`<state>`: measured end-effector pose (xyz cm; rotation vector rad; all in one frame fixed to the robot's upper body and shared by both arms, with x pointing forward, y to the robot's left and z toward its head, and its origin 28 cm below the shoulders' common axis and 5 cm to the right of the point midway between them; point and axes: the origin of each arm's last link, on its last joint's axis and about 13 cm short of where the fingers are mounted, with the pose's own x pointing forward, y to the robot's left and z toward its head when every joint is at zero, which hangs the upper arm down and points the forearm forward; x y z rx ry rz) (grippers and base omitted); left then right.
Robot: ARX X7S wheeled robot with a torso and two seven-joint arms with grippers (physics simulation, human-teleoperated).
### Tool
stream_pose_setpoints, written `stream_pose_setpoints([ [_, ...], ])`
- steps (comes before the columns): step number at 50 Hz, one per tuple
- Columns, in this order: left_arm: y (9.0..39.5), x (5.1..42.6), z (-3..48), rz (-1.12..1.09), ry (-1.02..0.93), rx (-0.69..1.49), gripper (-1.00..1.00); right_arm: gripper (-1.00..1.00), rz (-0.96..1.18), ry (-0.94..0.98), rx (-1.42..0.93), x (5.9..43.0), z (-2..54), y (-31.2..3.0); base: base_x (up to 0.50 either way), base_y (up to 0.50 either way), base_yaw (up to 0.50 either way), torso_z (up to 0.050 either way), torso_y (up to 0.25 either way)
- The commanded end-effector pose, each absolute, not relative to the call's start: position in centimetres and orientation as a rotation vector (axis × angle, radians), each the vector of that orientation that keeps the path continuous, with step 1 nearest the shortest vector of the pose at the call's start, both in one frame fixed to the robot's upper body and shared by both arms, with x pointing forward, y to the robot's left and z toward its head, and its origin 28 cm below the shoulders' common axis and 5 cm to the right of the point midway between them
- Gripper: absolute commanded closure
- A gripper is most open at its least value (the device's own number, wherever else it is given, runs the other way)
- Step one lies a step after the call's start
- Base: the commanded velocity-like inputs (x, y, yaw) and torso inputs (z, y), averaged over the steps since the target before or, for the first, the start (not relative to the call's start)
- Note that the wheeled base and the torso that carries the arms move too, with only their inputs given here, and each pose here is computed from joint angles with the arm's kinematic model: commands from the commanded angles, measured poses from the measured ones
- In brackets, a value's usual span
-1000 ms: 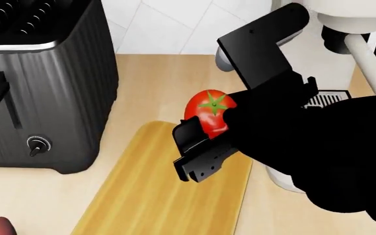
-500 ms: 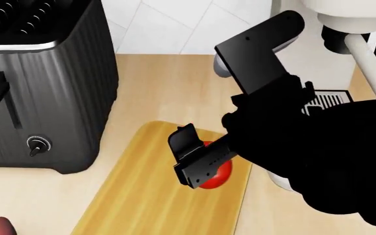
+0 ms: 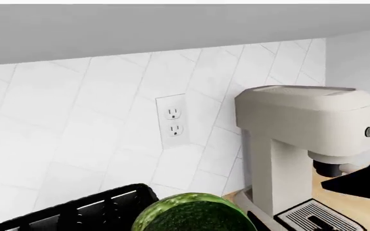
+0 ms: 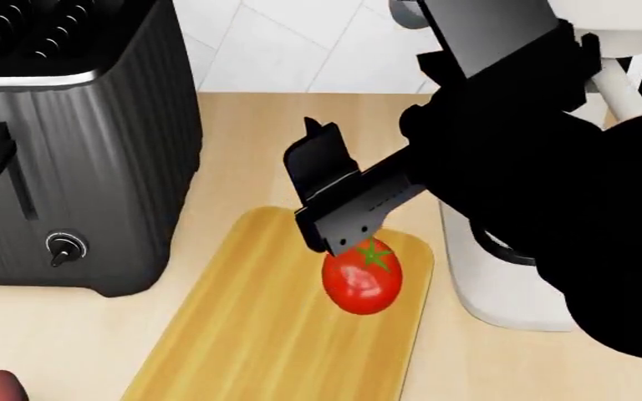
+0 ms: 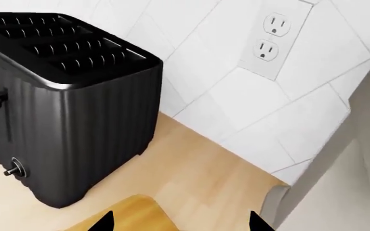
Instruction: Place the avocado, onion, tomato and bell pepper on the cutting board.
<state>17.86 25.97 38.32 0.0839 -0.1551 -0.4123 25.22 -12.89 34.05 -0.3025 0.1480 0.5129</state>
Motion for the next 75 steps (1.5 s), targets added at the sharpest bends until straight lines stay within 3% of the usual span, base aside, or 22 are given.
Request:
stream_pose_setpoints([
  [1,25.5,17.8,38.3,-0.459,-0.111,0.078,1.0,-1.0,0.481,0.06,-0.313,23.7,35.7,-13.1,0.0,0.0,0.0,0.0,0.0],
  [29,22.0,18.7,37.7,-0.727,0.102,0.061,1.0,-1.0,0.375,-0.03,-0.304,23.2,37.5,-14.3,0.0,0.0,0.0,0.0,0.0],
  [58,18.4,22.9,35.3,-0.82,0.218,0.091,1.0,-1.0,0.244,-0.122,-0.304,22.6,40.3,-15.1,0.0,0.0,0.0,0.0,0.0],
  [75,15.5,25.0,36.0,-0.85,0.203,0.235,1.0,-1.0,0.24,-0.12,-0.29,23.1,40.0,-15.3,0.0,0.0,0.0,0.0,0.0],
])
